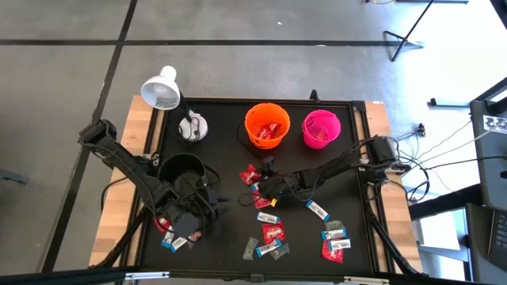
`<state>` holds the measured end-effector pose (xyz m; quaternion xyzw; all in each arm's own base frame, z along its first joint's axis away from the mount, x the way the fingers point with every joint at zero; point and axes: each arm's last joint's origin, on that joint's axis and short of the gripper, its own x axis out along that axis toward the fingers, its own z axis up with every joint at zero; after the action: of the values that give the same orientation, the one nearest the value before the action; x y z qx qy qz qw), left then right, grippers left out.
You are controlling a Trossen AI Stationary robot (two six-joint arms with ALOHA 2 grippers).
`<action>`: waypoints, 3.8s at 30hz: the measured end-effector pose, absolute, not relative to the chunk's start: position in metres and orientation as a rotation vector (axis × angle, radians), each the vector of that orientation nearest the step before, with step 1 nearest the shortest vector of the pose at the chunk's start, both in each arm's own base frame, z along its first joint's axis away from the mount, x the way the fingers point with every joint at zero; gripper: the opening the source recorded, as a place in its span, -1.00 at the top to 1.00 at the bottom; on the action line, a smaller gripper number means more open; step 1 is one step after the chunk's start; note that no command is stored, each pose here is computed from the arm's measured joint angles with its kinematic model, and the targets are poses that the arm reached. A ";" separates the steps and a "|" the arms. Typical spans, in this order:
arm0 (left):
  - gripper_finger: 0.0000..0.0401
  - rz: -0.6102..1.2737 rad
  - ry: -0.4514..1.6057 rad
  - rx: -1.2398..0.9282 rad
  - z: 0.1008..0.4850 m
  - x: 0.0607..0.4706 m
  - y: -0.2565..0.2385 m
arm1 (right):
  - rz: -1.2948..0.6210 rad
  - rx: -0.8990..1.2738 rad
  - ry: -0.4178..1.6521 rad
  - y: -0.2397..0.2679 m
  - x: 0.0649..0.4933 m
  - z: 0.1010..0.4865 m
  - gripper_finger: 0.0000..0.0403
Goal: Sort candy
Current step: Put the red candy into the orange bucket
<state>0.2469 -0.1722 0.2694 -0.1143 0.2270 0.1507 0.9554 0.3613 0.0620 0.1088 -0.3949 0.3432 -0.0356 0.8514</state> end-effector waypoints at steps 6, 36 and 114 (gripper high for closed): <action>0.39 0.304 0.462 -0.233 0.269 0.247 -0.172 | -0.093 -0.861 0.756 0.064 0.371 0.108 0.28; 0.39 0.298 0.459 -0.246 0.270 0.247 -0.173 | -0.200 -0.800 0.704 0.069 0.363 0.180 1.00; 0.39 0.309 0.448 -0.163 0.272 0.257 -0.162 | 0.088 -0.295 0.728 0.159 0.308 0.197 0.17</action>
<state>0.2572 -0.1622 0.2718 -0.0802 0.2211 0.1522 0.9600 0.3084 0.1593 0.1969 -0.1437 0.3548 0.0427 0.9229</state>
